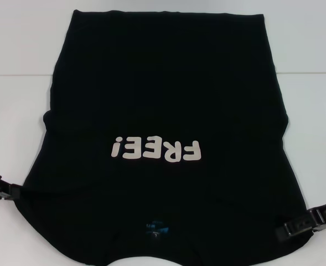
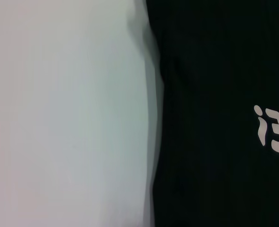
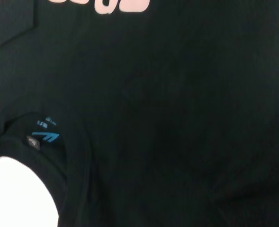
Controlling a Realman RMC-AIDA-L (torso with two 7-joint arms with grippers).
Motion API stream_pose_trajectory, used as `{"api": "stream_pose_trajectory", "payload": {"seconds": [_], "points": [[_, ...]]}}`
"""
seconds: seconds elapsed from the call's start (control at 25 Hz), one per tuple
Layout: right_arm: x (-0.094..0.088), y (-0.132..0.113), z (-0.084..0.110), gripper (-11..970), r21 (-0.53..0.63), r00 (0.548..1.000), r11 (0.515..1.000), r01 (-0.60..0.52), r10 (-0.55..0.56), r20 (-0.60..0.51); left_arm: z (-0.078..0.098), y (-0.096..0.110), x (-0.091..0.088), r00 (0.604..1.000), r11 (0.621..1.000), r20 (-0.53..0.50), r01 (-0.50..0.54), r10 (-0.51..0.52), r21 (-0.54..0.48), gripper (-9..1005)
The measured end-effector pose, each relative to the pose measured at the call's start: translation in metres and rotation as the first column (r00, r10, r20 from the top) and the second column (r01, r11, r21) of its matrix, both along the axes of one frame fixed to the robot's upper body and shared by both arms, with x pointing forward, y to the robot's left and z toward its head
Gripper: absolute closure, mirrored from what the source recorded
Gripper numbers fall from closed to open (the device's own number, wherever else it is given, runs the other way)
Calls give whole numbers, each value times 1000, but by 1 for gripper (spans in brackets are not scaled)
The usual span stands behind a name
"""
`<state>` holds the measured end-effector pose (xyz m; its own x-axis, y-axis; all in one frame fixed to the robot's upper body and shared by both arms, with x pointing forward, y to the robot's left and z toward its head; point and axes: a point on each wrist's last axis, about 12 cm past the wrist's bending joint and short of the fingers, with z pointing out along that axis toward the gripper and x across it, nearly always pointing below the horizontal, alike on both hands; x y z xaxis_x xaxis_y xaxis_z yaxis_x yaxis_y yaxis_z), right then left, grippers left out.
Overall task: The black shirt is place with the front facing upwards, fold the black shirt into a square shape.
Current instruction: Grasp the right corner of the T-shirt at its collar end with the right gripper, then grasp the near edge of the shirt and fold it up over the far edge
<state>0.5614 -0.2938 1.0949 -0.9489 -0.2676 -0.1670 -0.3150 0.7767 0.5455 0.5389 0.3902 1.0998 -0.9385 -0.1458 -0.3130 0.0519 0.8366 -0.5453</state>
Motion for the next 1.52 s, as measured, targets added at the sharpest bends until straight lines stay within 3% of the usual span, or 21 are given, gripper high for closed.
{"api": "stream_pose_trajectory", "payload": {"seconds": [0.44, 0.56, 1.2, 1.52], "points": [[5, 2, 1, 318, -11, 1000, 1000, 3, -3, 28, 0, 0, 0, 1000, 1000, 0, 0, 0, 0, 963], [5, 3, 1, 555, -11, 1000, 1000, 1, -1, 28, 0, 0, 0, 1000, 1000, 1, 1, -1, 0, 963], [6, 2, 4, 913, -10, 999, 1000, -15, 15, 33, -1, 1, -2, 1000, 1000, 0, -2, 2, -3, 963], [-1, -7, 20, 914, 51, 992, 991, -125, 124, 27, 7, -6, -14, 989, 987, -26, 144, -146, -77, 963]]}}
